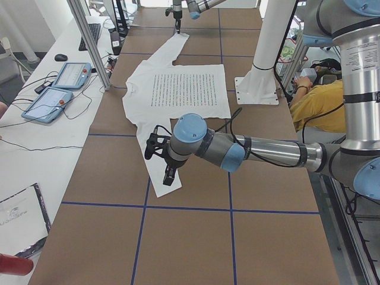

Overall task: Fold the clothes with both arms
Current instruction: 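Move the right gripper to the nearby sleeve cuff and grasp it, then carry the grasped sleeve with the right gripper across the chest toward the collar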

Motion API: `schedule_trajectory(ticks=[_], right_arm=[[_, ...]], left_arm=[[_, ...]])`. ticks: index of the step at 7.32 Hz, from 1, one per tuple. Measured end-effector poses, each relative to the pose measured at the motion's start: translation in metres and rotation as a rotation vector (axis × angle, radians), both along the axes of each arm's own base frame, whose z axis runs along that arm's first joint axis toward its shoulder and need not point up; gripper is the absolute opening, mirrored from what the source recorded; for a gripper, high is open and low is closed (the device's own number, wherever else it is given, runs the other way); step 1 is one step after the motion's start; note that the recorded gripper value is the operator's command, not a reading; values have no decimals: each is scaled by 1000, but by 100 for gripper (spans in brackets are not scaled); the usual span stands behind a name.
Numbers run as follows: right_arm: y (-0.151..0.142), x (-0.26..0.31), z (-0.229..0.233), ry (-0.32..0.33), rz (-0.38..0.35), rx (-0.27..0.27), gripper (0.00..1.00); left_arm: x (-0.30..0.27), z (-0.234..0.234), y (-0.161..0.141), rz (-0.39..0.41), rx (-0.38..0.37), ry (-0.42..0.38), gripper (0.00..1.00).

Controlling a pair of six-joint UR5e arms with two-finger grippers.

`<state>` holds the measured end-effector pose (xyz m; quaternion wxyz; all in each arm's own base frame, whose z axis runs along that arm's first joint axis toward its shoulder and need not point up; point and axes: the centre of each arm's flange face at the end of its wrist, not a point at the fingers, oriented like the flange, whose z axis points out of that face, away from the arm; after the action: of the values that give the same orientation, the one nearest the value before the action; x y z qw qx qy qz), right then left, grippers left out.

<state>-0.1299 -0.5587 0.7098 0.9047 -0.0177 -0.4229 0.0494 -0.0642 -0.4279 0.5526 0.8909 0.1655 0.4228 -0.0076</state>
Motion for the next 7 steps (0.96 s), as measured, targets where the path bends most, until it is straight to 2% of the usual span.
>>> schedule_trajectory(ticks=[3,5,7], right_arm=[[-1,0,-23,-48,-9,22,0],[-5,0,-65,-106,23,27,0],[-11,-17,-133,-170,114,-35,0]], left_arm=[[0,-1,0,0,2,0,100],[0,-4,0,0,7,0,100],[0,-5,0,0,10,0,100]])
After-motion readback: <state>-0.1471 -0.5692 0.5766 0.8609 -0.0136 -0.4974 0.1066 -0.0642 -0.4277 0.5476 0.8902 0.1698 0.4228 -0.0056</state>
